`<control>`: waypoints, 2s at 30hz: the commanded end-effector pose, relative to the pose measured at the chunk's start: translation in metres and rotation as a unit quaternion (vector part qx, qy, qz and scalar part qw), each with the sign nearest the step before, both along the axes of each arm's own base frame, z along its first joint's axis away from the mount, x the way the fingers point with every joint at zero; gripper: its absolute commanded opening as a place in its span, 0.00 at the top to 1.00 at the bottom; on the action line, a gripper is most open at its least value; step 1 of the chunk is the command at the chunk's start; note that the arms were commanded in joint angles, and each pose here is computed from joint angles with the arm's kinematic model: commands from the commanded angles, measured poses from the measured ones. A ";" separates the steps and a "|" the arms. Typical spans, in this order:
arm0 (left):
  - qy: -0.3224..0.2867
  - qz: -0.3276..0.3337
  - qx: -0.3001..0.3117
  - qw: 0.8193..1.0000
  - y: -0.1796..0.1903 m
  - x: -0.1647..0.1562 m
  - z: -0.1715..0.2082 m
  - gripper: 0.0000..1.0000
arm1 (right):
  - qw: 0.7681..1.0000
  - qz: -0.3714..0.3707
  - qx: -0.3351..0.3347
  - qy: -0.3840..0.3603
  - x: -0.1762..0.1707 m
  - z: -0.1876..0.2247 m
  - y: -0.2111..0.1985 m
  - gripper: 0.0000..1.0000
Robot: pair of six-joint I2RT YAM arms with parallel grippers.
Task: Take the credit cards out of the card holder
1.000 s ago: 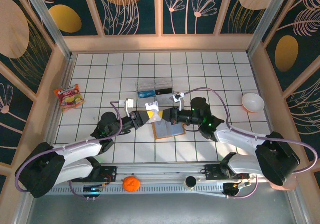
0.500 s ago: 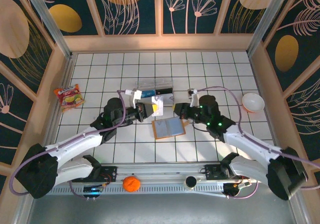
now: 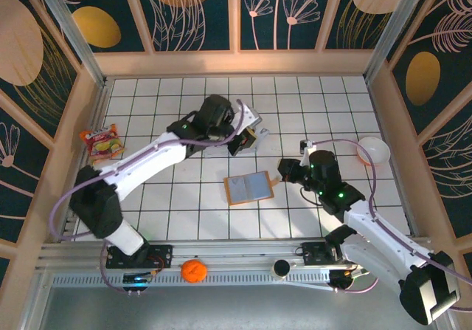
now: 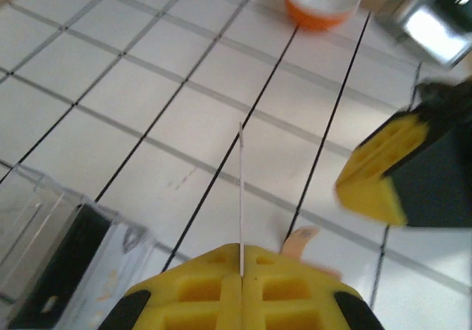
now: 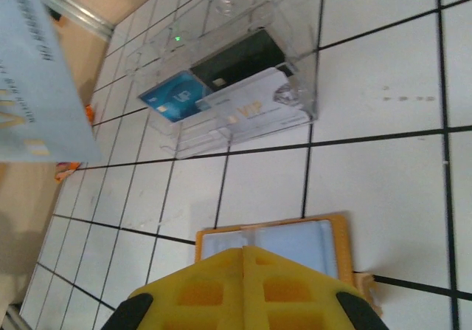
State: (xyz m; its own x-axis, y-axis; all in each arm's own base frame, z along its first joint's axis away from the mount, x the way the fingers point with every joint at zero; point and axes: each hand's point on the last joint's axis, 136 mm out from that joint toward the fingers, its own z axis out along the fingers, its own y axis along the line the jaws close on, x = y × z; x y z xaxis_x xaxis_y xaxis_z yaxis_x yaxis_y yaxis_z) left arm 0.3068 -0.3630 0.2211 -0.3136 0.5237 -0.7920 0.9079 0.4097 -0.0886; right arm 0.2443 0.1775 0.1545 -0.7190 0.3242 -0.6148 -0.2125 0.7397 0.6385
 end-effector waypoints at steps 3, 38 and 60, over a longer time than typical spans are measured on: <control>-0.030 -0.080 0.184 0.979 0.015 0.017 -0.043 1.00 | 1.000 -0.009 -0.006 0.014 -0.001 -0.011 -0.007 0.94; -0.104 -0.105 0.320 0.936 0.024 0.070 -0.133 1.00 | 0.996 -0.046 -0.024 0.068 0.015 -0.043 -0.035 0.96; -0.095 -0.110 0.348 0.926 0.033 0.069 -0.159 1.00 | 0.997 -0.042 -0.013 0.068 0.017 -0.041 -0.034 0.96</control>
